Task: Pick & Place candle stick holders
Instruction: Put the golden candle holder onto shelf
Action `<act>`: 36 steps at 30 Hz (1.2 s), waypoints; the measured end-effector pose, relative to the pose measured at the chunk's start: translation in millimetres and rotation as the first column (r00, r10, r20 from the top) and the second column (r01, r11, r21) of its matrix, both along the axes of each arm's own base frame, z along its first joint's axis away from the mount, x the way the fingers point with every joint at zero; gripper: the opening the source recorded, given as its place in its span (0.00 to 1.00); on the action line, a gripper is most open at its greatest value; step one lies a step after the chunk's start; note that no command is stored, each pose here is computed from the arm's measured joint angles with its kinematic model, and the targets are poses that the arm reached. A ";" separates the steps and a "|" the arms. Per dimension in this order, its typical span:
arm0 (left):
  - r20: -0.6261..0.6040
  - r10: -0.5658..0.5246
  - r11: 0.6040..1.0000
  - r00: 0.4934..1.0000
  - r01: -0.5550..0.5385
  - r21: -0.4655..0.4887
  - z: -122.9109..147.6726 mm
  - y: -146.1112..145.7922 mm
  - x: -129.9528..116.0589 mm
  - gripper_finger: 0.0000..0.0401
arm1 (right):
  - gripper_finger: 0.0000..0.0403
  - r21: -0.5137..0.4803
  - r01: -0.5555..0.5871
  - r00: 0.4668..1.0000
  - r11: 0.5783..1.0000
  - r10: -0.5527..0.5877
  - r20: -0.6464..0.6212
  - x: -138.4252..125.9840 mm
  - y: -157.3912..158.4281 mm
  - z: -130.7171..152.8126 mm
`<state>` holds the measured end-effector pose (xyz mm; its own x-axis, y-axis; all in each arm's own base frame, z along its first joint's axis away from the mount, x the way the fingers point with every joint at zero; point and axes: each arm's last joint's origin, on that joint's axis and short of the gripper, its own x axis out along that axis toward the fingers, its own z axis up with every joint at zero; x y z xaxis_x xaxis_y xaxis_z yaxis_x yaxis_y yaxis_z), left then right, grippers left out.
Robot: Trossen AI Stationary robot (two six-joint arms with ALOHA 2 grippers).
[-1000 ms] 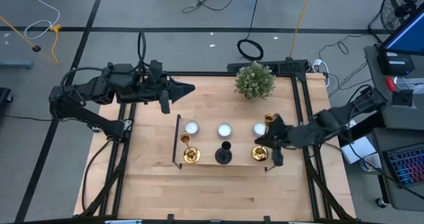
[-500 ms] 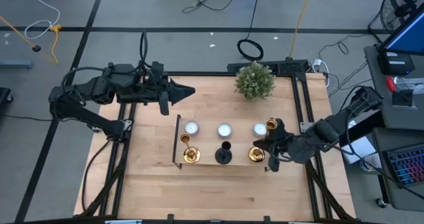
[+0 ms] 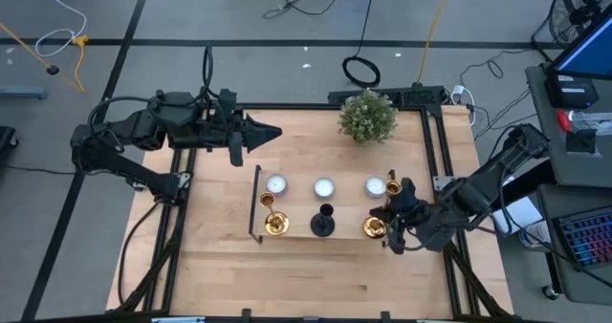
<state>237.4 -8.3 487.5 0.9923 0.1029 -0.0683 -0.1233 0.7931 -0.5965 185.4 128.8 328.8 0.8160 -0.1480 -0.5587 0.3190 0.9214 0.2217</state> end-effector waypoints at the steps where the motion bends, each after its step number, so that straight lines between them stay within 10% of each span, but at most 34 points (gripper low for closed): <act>1: 0.000 0.000 1.000 1.000 0.000 -0.002 0.0 0.0 0.0 0.08 | 0.01 0.001 0.001 1.000 1.000 -0.001 -0.005 0.5 0.6 -0.9; 36: -0.001 -0.006 1.000 1.000 0.006 -0.009 -0.2 -0.9 0.1 0.08 | 0.05 0.021 0.030 0.999 0.999 -0.030 -0.013 -1.6 4.4 -20.4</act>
<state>237.6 -9.2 487.3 0.9929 0.0961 -0.0699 -0.1188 0.7887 -0.6032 183.7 133.2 308.4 0.8040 -0.1599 -0.5727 0.3491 0.9066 0.2370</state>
